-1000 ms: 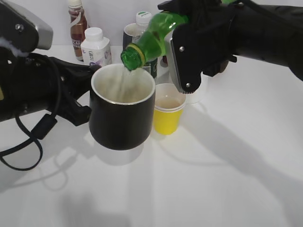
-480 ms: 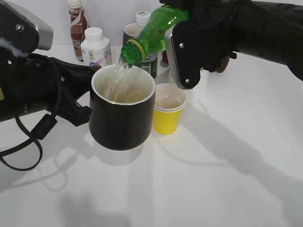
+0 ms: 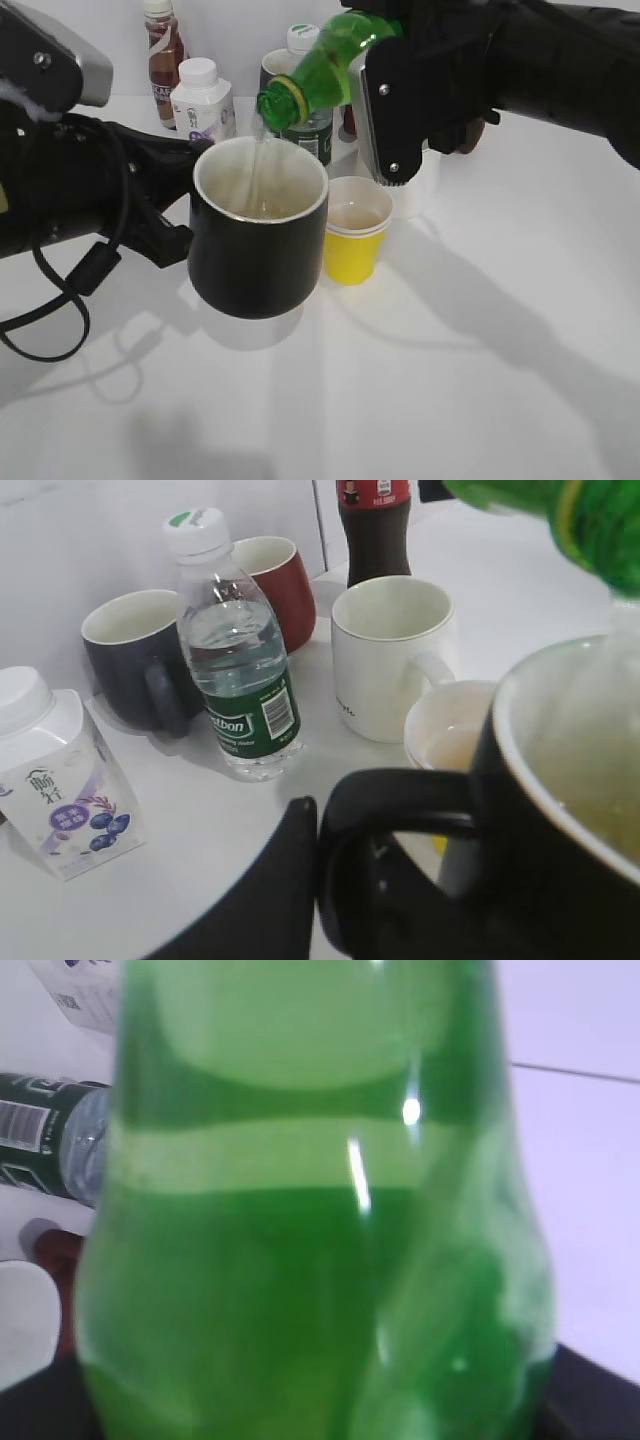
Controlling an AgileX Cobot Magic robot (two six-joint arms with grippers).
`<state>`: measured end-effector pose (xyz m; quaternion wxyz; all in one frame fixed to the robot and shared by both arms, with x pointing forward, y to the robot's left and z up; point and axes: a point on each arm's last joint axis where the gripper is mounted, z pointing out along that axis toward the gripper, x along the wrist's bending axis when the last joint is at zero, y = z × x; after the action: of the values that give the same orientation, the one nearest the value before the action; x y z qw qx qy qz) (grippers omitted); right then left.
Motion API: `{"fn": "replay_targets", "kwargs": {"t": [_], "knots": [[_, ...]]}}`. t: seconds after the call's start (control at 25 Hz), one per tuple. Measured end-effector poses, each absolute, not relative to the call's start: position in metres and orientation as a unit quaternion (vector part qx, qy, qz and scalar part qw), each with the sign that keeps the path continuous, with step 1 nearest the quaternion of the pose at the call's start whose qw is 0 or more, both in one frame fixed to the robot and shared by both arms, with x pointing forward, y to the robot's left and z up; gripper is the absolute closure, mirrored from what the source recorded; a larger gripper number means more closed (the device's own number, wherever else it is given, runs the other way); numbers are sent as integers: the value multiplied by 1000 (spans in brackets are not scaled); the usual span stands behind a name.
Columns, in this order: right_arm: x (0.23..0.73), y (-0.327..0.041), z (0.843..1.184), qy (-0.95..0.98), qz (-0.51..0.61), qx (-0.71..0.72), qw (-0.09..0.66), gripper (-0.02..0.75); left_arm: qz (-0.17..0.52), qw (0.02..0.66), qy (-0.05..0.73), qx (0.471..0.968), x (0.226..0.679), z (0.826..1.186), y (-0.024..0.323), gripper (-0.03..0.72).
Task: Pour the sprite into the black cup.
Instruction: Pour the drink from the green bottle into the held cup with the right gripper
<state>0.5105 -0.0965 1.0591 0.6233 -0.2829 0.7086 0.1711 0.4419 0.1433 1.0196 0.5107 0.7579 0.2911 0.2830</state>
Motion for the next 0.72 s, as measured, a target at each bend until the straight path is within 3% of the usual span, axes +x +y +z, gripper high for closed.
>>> {"fn": "replay_targets", "kwargs": {"t": [0.32,0.72], "knots": [[510,-98,1052,757,214,-221,576,307,287,518,289,752,443,1021,143,634],[501,-105,1062,803,367,22,469,307,313,531,322,719,455,1027,158,634]]}}
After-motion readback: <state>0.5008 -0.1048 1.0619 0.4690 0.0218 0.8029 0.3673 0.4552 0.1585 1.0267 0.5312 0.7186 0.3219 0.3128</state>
